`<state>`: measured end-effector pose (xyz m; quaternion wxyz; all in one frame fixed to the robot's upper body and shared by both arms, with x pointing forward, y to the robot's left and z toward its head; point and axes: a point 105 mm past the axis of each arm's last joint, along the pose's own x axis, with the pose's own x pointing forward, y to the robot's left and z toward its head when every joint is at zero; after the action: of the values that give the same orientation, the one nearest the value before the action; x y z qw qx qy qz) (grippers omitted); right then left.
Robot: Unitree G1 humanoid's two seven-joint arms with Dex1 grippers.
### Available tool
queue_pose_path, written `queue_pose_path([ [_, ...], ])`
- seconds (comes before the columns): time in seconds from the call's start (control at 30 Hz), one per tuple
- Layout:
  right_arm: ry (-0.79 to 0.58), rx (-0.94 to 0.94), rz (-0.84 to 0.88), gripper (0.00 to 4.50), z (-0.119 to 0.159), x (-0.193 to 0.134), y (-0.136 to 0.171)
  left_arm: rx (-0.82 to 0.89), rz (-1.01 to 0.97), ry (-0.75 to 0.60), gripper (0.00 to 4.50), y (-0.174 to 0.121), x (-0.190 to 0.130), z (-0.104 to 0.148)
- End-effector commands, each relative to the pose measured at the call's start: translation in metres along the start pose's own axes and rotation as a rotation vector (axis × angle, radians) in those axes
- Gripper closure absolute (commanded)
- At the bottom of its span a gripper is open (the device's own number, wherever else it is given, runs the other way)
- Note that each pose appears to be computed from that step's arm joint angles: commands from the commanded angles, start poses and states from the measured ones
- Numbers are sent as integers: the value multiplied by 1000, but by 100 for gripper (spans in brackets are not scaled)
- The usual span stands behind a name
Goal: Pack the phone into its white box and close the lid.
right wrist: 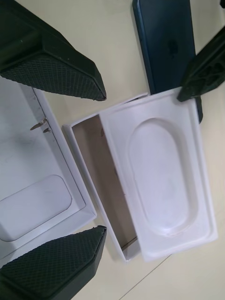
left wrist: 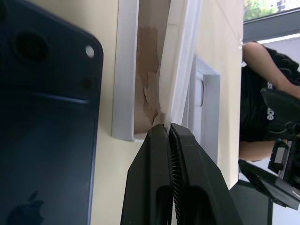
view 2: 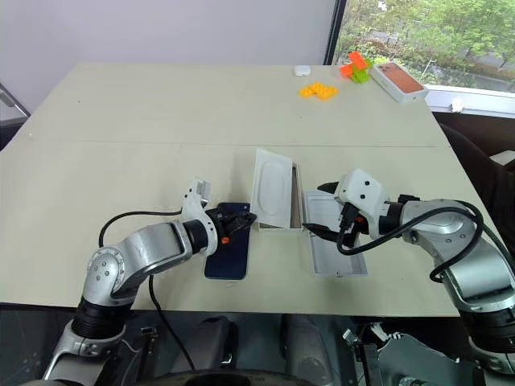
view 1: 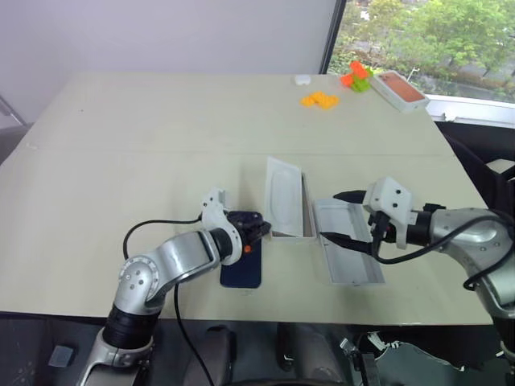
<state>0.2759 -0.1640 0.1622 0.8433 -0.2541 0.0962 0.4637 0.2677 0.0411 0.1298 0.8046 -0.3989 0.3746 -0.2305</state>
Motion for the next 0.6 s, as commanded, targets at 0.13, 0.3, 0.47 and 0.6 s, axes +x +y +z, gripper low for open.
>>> queue_pose_path([
  [0.13,-44,-57,-2,0,14,1,0,-47,-43,-7,446,-14,-1,-3],
  [0.3,-56,-66,4,0,16,5,-1,-66,-26,-8,446,-13,1,-1],
  [0.47,-64,-69,8,0,18,8,-1,-73,-39,-2,446,-16,3,-2],
  [0.6,-67,-72,8,0,19,9,-1,-78,-25,2,446,-16,4,-2],
])
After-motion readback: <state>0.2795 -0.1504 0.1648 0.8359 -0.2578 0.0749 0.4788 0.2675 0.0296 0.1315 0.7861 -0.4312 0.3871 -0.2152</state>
